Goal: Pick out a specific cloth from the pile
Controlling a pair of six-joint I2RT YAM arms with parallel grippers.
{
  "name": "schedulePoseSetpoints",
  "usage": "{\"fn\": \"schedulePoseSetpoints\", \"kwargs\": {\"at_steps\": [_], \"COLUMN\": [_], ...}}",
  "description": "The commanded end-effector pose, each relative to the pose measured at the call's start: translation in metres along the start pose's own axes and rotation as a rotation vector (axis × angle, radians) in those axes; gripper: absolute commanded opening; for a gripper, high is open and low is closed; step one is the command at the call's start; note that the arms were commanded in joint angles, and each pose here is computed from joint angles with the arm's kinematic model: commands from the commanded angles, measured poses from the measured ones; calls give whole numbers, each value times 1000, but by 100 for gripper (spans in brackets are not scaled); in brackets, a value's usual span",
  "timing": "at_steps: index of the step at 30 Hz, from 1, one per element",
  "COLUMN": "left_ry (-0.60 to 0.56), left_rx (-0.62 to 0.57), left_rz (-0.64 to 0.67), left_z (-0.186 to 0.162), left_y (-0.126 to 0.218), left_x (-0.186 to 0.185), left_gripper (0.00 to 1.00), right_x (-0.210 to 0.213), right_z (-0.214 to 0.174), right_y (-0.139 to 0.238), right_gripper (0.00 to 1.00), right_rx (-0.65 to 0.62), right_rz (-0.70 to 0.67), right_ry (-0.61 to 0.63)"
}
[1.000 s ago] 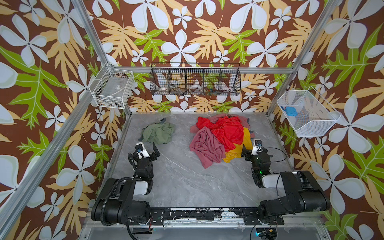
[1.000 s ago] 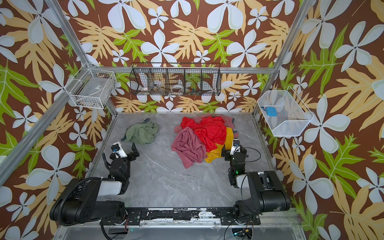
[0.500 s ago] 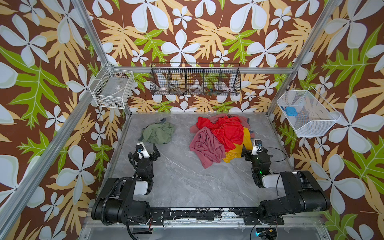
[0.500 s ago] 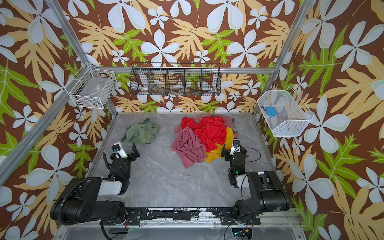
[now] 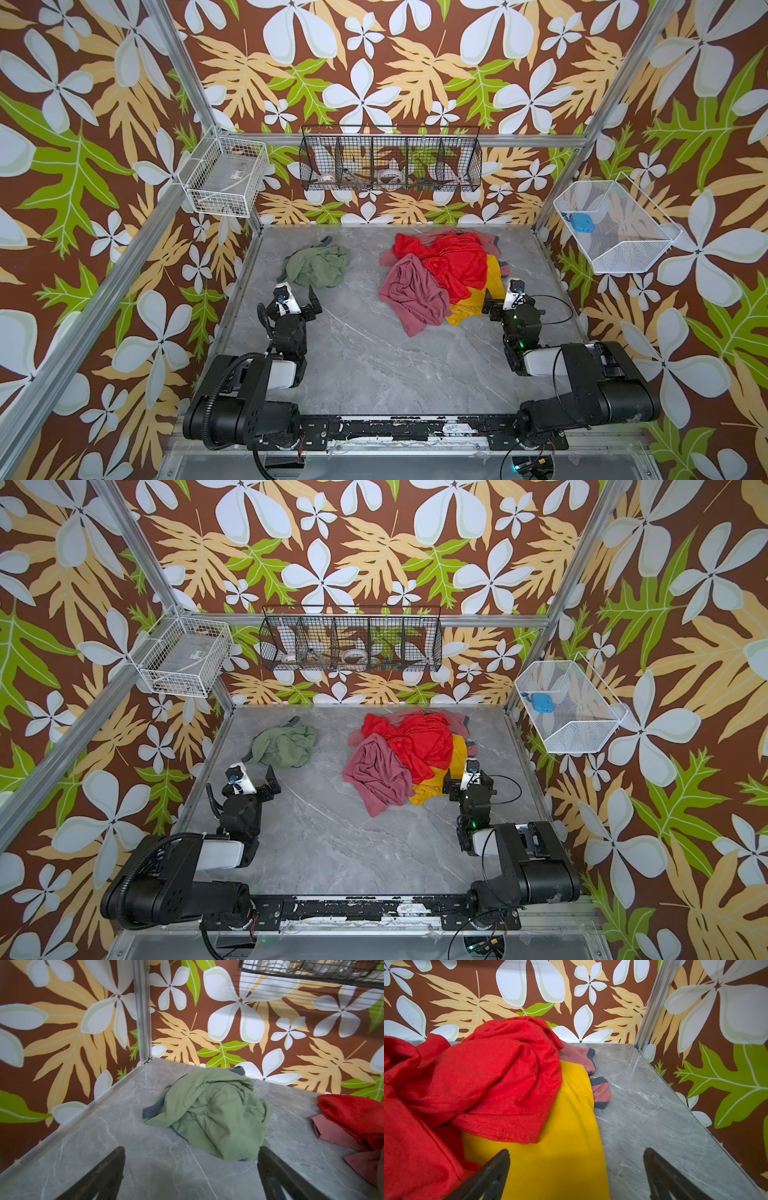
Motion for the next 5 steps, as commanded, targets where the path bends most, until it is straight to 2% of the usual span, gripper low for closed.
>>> {"fn": "schedulePoseSetpoints", "kwargs": {"at_steps": [1,5], "left_ry": [-21,-22], "left_rx": [6,3], "left_rz": [-42,-39], "left_z": [0,1], "left_y": [-1,-1], "left_x": [-4,-4], "left_gripper": [100,100], "right_x": [0,0], "right_z": [1,1], "right_y": [0,0], "right_gripper": [100,99], "right_rx": [-2,-3], "right_rz": [2,3], "right_ry": [3,3]}}
Point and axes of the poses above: each gripper's point midway between its finger pads, its own y axis back along the fingers, its own x axis along the line the jaws close on, z = x × y, the point moved 9 cm from there along y, back along the fingers, and after that the axes turned 13 degrees about y, right-handed, at the moved point
